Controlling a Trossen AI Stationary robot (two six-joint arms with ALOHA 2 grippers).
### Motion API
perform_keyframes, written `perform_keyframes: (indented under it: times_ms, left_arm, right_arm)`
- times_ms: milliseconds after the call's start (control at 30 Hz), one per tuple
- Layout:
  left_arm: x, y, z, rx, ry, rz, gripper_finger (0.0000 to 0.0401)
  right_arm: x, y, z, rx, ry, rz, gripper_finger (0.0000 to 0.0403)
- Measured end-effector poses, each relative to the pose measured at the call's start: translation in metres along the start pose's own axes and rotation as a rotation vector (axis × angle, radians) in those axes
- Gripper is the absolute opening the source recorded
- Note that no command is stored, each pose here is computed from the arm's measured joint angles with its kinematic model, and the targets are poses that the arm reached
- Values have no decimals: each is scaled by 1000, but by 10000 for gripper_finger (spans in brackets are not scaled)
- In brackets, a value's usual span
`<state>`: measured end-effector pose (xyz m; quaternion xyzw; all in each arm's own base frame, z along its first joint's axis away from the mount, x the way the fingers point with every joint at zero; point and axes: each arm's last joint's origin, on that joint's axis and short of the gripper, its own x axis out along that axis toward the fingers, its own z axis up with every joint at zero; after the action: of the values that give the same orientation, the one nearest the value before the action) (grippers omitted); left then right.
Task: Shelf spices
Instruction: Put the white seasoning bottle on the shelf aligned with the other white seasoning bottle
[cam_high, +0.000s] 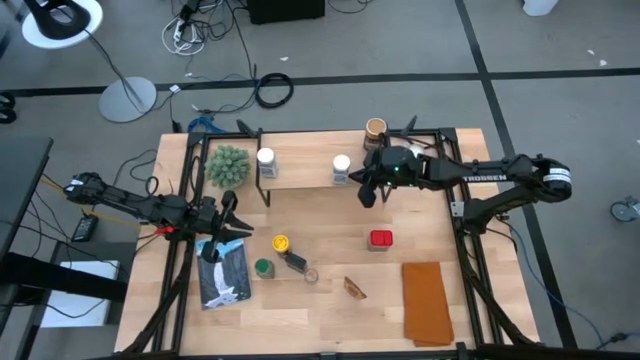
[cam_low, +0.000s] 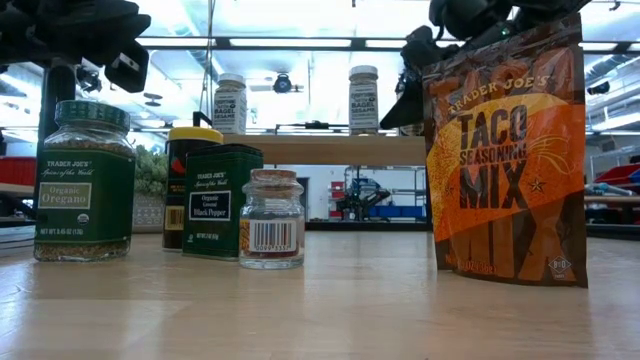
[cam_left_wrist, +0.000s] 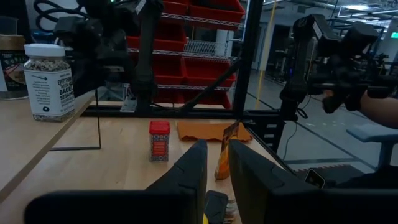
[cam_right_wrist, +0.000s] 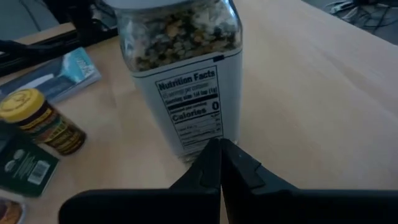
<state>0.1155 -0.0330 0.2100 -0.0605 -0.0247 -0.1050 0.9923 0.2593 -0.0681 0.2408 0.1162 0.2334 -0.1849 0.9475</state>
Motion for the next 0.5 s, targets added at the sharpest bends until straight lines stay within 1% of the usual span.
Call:
perform_keyframes:
  times_ms: [267,500]
  left_arm:
    - [0,0,0,0,-2,0,69]
    - [0,0,1,3,-11,-1,69]
  right_arm:
    - [-2,17,-3,-20,-14,-25,0]
    - [1,30,-2,-30,-89,-50,0]
